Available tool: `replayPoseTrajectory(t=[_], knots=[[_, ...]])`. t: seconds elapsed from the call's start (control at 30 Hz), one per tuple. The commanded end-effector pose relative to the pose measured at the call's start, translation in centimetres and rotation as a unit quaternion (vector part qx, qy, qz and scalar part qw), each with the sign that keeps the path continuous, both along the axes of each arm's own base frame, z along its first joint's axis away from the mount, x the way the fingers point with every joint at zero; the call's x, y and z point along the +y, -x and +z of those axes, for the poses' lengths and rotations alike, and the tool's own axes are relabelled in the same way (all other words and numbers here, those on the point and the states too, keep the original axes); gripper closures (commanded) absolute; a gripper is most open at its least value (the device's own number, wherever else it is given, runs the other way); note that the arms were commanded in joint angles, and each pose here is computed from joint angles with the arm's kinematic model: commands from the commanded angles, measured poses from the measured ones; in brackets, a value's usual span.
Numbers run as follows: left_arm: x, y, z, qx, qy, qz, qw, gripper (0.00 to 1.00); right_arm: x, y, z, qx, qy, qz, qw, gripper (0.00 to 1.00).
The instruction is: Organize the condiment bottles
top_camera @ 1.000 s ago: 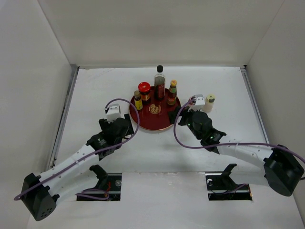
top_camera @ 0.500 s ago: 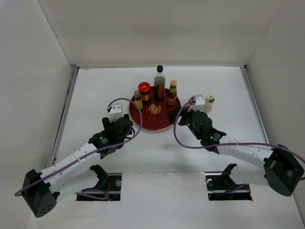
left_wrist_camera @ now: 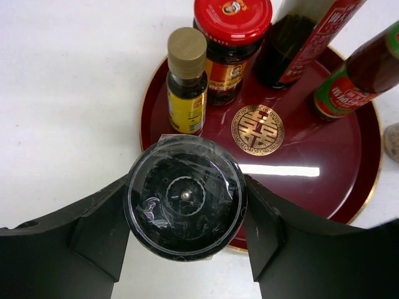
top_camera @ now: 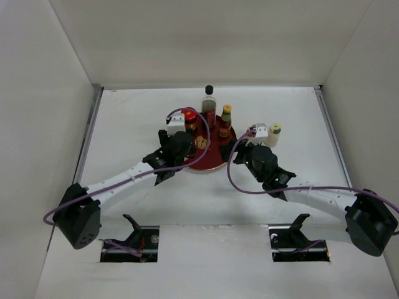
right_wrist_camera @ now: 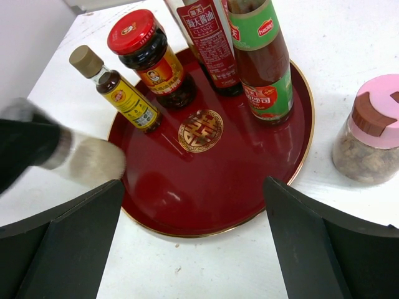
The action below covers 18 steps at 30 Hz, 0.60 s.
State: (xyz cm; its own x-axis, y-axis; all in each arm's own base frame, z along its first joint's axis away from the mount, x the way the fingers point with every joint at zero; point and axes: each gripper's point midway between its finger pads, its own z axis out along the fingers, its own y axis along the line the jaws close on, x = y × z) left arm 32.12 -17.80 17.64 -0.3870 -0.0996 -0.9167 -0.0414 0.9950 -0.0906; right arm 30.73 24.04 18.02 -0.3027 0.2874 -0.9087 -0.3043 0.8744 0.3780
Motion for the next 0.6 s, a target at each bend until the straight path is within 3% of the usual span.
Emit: replayPoseTrajectory(t=[0.0, 0.07, 0.17, 0.27, 0.43, 0.57], knots=[[-1.8, -3.4, 4.7, -0.075, 0.060, -0.004, 0.995, 0.57, 0.3, -0.2, 2.4, -0.029, -0.028, 0.003, 0.999, 0.03], [-2.0, -4.1, 3.8, -0.069, 0.063, -0.006, 0.996, 0.57, 0.4, -0.2, 2.2, -0.028, -0.027, 0.004, 0.999, 0.17], [-2.3, -4.6, 2.3, -0.062, 0.061, -0.007, 0.996, 0.57, 0.3, -0.4, 2.2, -0.028, -0.025, 0.000, 0.999, 0.47], [-2.6, -5.0, 1.0, -0.054, 0.058, -0.010, 0.997, 0.57, 0.2, -0.4, 2.1, -0.028, -0.024, -0.004, 0.999, 0.63], [-2.9, -5.3, -1.4, -0.036, 0.045, -0.013, 0.998, 0.56, -0.6, -0.9, 1.8, -0.027, -0.019, -0.031, 0.999, 0.75], [-2.7, -5.2, -2.5, -0.029, 0.041, -0.012, 0.999, 0.50, -1.1, -1.1, 2.4, -0.039, -0.029, -0.046, 0.998, 0.73]])
